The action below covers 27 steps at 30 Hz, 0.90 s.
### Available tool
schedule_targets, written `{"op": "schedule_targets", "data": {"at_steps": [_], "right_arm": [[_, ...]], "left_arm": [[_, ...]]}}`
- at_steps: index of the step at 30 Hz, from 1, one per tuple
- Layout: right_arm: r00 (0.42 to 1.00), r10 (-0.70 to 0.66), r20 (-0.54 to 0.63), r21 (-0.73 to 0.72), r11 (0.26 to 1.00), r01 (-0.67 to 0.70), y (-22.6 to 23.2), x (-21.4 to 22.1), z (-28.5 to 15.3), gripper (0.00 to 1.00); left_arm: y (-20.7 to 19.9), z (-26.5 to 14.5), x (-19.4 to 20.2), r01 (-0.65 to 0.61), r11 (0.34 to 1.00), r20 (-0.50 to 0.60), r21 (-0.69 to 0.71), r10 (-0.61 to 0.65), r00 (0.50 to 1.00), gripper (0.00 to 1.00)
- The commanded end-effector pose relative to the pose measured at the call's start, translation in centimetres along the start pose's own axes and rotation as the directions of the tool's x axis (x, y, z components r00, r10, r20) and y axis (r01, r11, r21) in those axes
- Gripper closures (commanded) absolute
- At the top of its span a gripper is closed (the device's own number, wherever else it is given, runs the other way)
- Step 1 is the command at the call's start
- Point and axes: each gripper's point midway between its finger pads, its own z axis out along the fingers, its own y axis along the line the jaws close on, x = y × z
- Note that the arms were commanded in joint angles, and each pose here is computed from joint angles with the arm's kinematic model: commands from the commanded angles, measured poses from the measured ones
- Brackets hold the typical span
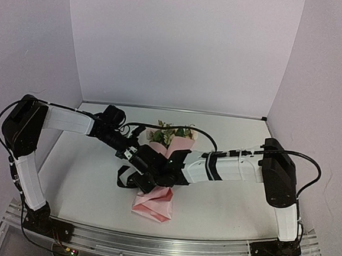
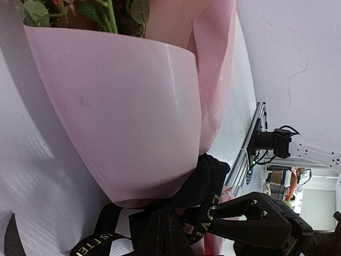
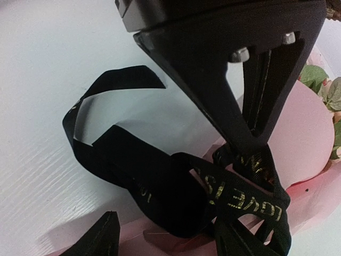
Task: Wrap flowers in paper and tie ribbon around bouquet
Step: Cross the half-tied ribbon over the folded bouquet.
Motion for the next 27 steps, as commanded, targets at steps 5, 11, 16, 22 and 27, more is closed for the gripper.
{"op": "schedule_targets", "data": {"at_steps": [5, 11, 16, 22, 27], "right_arm": [[0.998, -0.042, 0.056, 0.146, 0.989, 0.033, -1.1, -2.0, 2.0, 0.42], [0.998, -0.041, 0.047, 0.21, 0.977, 0.03, -1.7, -1.5, 3.1, 0.63], [0.995, 0.022, 0.096, 0.204, 0.978, -0.041, -2.6, -1.9, 1.7, 0.93], [0.973, 0.181, 0.144, 0.065, 0.979, -0.192, -3.0, -2.2, -0.5, 1.0], [0.939, 0.301, 0.163, -0.053, 0.953, -0.297, -3.3, -2.5, -2.0, 1.0]], "left_arm": [[-1.1, -0.2, -0.9, -0.049, 0.997, -0.012, 0.055, 0.05, 0.999, 1.0], [-0.6, -0.3, -0.8, -0.029, 0.998, -0.017, 0.058, 0.03, 0.999, 1.0], [0.4, -0.8, -1.0, -0.005, 1.0, 0.006, 0.017, 0.005, 1.0, 1.0], [1.3, -0.9, -1.0, 0.019, 0.999, 0.04, -0.03, -0.018, 0.999, 1.0], [1.5, -1.2, -1.3, 0.024, 0.998, 0.075, -0.051, -0.02, 0.997, 1.0]]}}
